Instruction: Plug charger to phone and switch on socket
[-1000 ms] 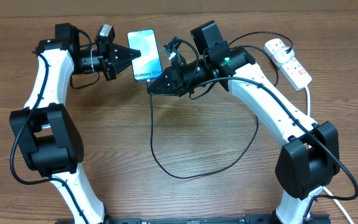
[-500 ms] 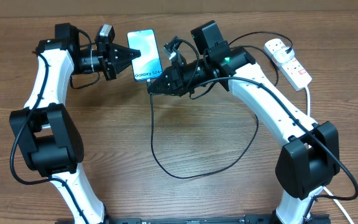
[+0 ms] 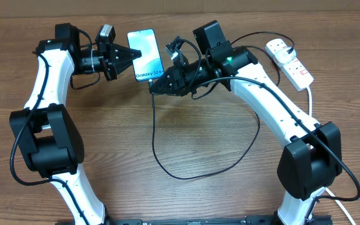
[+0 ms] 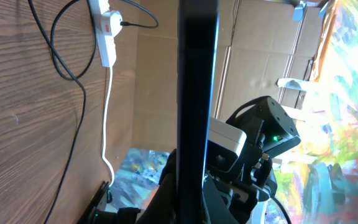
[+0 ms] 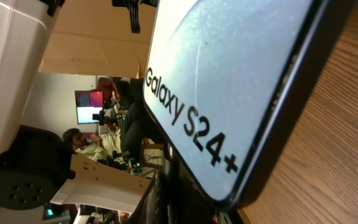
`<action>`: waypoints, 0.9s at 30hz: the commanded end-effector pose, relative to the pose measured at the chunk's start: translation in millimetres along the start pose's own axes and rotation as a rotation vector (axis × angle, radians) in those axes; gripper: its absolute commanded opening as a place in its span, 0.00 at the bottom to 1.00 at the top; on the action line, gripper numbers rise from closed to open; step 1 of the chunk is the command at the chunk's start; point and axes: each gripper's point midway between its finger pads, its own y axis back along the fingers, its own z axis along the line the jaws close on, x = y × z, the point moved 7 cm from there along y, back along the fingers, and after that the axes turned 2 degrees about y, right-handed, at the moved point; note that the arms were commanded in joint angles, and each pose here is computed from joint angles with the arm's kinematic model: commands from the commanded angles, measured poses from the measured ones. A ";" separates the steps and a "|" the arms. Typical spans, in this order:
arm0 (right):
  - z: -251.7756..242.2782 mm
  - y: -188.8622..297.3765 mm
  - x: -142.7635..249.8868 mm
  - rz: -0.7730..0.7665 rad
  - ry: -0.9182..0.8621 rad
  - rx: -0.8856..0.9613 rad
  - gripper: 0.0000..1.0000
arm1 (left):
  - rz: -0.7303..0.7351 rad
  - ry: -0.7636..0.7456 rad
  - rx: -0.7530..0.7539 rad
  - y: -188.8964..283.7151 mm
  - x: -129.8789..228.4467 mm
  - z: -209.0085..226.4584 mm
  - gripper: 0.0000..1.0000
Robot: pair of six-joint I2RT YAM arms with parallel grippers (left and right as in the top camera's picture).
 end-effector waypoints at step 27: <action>-12.3 14.8 -7.2 -0.048 -0.018 0.031 0.04 | 0.015 -0.064 0.054 0.6 6.0 -24.9 0.04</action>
